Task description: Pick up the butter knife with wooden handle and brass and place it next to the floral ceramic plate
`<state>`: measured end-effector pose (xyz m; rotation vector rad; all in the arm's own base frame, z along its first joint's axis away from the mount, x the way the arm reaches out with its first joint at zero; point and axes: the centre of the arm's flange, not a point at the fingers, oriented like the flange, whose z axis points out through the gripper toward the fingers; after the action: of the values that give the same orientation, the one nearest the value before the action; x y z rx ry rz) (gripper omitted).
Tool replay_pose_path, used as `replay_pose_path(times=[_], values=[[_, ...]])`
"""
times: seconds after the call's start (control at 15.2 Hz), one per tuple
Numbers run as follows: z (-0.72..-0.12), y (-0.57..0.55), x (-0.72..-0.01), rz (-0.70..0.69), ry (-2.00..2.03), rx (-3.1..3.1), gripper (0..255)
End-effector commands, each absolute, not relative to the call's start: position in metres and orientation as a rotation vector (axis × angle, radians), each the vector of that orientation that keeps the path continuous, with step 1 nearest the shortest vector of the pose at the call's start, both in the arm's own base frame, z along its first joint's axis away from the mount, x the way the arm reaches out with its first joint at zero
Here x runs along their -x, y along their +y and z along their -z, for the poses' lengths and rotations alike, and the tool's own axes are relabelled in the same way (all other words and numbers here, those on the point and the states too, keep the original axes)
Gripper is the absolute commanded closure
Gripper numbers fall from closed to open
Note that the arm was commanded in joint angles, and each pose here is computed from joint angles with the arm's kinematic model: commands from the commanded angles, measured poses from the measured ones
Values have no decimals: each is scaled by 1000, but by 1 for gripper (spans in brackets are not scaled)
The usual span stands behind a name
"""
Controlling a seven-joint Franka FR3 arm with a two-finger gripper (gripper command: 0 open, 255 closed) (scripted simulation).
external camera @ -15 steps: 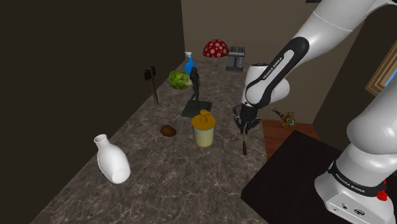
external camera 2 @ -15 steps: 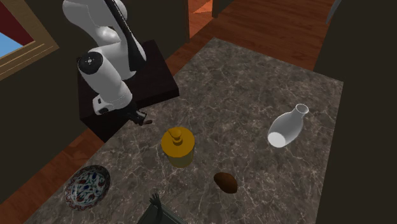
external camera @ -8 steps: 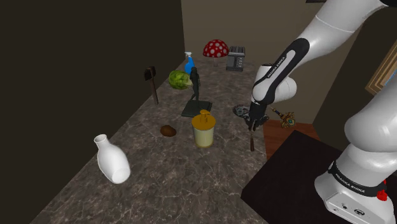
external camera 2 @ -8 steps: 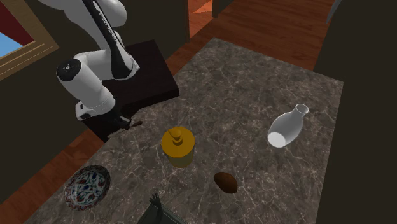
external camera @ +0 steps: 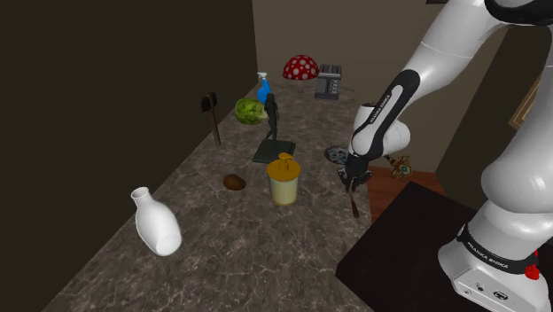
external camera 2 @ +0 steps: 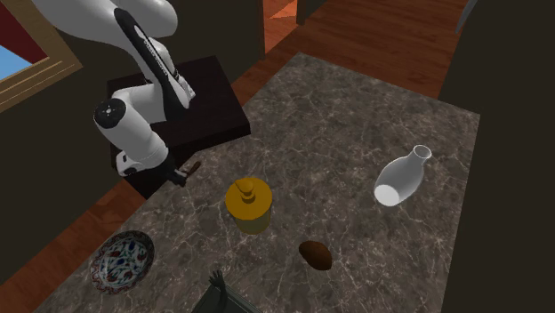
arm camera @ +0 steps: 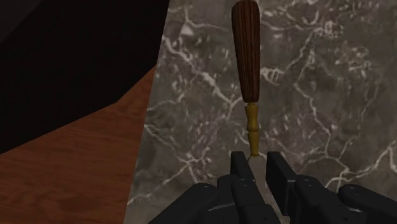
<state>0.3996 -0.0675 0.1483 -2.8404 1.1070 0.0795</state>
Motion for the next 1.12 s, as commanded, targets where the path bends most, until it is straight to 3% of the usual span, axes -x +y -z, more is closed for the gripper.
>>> replay_pose_path(times=[0.0, 0.73, 0.79, 1.06], values=[[-138, -68, -399, -79, 1107, 2841, 255], [-118, -68, -399, -79, 1107, 2841, 255], [-118, -68, -399, -79, 1107, 2841, 0], [-118, -68, -399, -79, 1107, 2841, 0]])
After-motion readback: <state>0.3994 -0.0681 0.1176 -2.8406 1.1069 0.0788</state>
